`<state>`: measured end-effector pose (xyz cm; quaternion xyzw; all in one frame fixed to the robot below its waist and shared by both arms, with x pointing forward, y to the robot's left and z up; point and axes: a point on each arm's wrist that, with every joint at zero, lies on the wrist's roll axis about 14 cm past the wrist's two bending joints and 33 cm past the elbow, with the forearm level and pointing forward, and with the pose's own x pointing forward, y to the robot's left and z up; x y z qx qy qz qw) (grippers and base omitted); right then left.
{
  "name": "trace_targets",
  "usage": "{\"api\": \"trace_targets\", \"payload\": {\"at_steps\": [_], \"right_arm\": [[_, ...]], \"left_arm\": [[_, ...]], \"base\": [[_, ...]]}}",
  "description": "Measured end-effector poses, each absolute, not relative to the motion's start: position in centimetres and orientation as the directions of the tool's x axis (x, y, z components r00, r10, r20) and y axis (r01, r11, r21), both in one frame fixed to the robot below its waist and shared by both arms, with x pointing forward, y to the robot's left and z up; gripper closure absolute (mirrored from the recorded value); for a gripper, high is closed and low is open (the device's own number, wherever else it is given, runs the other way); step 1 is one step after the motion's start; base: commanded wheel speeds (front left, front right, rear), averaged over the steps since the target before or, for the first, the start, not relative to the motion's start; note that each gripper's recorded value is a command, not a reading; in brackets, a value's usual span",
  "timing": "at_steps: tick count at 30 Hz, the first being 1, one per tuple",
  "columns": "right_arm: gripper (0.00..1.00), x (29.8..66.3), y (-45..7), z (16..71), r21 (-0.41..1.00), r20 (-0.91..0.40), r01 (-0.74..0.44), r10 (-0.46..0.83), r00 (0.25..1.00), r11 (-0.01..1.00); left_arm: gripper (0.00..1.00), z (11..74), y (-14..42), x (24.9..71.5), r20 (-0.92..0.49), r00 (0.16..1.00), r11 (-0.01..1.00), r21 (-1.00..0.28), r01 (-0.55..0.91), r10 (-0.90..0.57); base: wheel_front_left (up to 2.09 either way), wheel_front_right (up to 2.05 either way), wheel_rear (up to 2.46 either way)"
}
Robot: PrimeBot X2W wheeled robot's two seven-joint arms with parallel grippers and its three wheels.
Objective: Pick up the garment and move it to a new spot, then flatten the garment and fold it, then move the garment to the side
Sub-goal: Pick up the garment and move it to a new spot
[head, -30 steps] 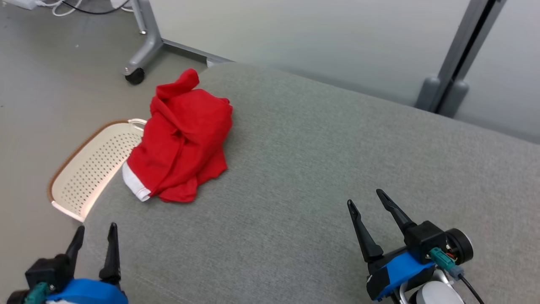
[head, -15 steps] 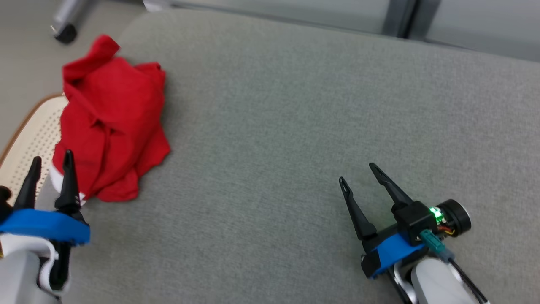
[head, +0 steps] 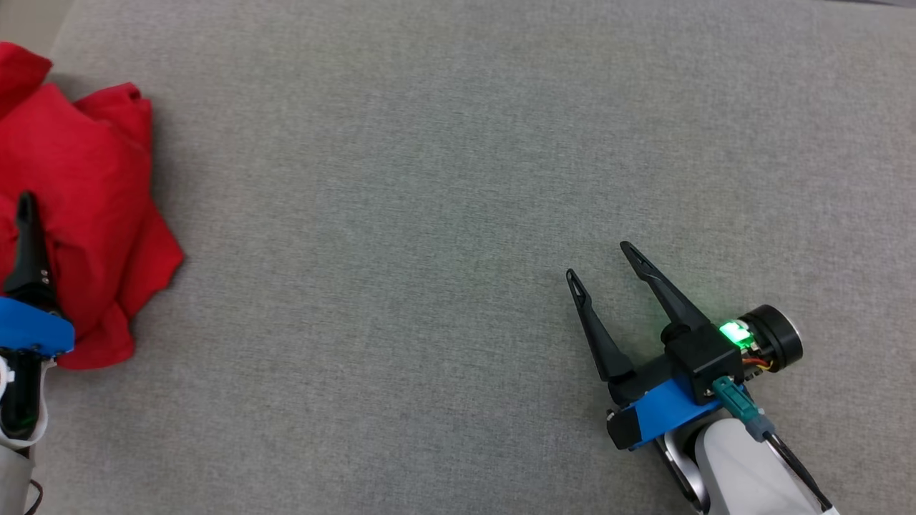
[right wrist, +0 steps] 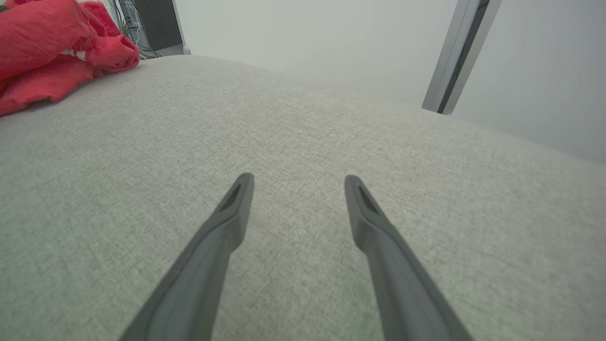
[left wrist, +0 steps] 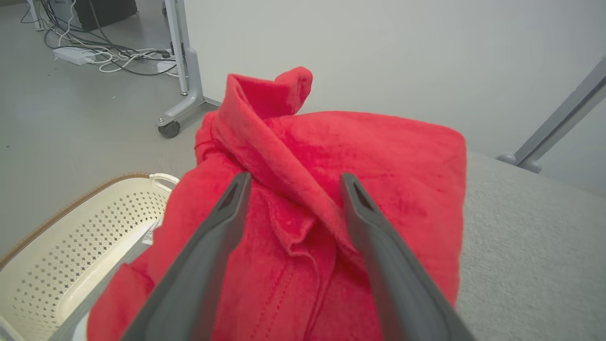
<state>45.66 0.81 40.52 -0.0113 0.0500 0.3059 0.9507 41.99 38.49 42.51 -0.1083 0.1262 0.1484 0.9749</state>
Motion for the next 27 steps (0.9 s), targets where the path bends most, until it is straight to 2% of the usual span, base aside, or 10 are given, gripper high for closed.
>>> {"api": "trace_targets", "payload": {"at_steps": [5,6,7,13,18,24,27], "right_arm": [[0.0,45.7,0.0,40.5,0.005,-0.102,-0.566,0.563,0.82,0.825],[0.0,45.7,-0.1,40.7,0.003,-0.097,-0.564,0.561,0.822,0.826],[0.0,45.7,-0.3,40.9,0.003,-0.094,-0.559,0.557,0.825,0.829],[0.0,45.6,-1.1,42.6,0.006,-0.063,-0.536,0.535,0.842,0.844],[0.0,45.2,-1.5,44.6,0.007,-0.023,-0.521,0.521,0.853,0.854],[0.0,43.9,-2.8,46.6,0.032,0.008,-0.487,0.487,0.873,0.873],[0.0,42.9,-4.1,47.4,0.044,0.016,-0.455,0.455,0.89,0.889]], "left_arm": [[0.0,40.5,39.2,42.0,-0.343,0.896,0.916,-0.18,-0.359,0.284],[0.33,40.3,39.1,42.1,-0.35,0.894,0.916,-0.179,-0.359,0.281],[1.0,40.2,39.1,42.1,-0.354,0.892,0.915,-0.181,-0.36,0.281],[1.0,42.1,38.5,42.9,-0.306,0.917,0.928,-0.191,-0.321,0.255],[1.0,48.3,38.4,44.7,-0.139,0.967,0.966,-0.119,-0.228,0.212],[1.0,54.8,33.9,46.3,0.061,0.995,0.993,-0.094,-0.074,0.08],[1.0,56.4,30.3,46.7,0.117,0.993,0.996,-0.085,0.025,-0.014]], "base": [[0.0,0.0,0.0],[0.0,0.0,0.0],[0.0,0.0,0.0],[0.0,0.0,0.0],[0.0,0.0,0.0],[0.0,0.0,0.0],[0.0,0.0,0.0]]}}
